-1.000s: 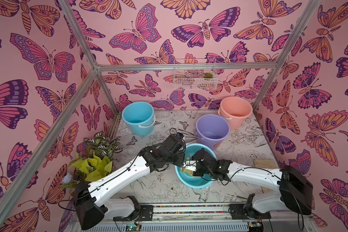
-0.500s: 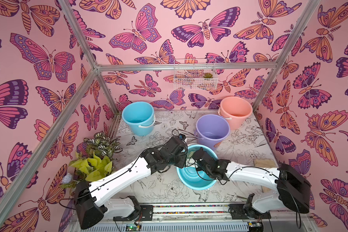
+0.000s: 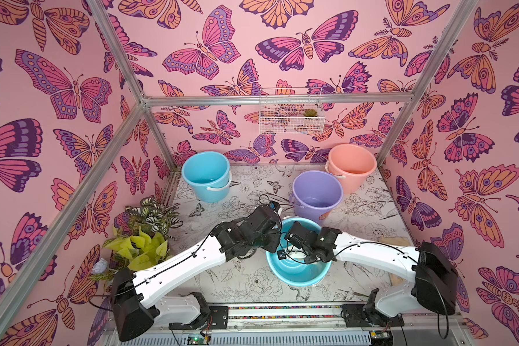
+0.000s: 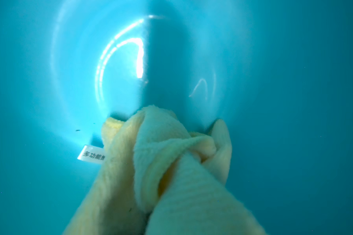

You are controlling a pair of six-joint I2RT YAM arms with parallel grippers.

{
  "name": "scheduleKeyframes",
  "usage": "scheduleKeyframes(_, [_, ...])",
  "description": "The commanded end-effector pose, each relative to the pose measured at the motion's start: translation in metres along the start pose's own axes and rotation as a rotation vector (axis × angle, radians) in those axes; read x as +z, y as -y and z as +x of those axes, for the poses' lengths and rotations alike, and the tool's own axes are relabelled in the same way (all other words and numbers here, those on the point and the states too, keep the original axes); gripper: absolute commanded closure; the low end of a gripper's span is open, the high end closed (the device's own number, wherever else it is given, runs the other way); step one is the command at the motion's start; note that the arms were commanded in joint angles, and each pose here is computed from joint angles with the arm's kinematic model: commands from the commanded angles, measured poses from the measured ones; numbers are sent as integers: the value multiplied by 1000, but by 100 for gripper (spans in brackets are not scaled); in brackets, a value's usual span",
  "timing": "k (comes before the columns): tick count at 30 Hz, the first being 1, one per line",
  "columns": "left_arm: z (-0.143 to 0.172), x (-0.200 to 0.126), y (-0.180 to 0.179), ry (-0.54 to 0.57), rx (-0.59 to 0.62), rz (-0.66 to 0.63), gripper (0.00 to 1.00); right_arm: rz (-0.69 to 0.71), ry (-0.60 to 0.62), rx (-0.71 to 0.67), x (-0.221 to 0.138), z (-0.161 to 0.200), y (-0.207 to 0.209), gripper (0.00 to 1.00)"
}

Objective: Wipe the inside of the bucket with a cloth
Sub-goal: Wipe the dirt from the inside of the bucket.

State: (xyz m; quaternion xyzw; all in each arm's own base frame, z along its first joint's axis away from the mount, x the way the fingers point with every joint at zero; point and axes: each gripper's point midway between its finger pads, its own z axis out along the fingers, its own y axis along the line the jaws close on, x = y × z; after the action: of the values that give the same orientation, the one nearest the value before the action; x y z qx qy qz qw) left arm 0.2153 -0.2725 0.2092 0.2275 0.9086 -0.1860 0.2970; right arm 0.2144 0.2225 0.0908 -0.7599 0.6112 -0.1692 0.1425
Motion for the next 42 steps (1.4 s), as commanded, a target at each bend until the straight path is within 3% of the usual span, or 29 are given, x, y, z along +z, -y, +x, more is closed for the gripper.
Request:
scheduleKeyframes(1, [-4,-4,-3,29,-3,-10,100,-252,48,9,-7,-3,-49,100])
scheduleKeyframes(8, [-3,-2,-2,23,-3,-10,100,-311,332,69,-9,-53,-59,100])
scheduleKeyframes(15, [-2,1,0,12,-6,-4,100,-207,608,162,-13,-108,-28,100])
scheduleKeyframes(21, [2,5,0,-7,-7,-2,100,-24,733,227,-18,-126,8,100])
scheduleKeyframes(31, [4,6,2,-14,-8,8,100,276,765,294,-23,-127,62,100])
scheduleKeyframes(39, [3,6,2,-12,-2,9,100,530,684,296,-34,-108,100,100])
scheduleKeyframes(42, [3,5,3,-13,-1,10,100,611,600,287,-33,-95,111,100])
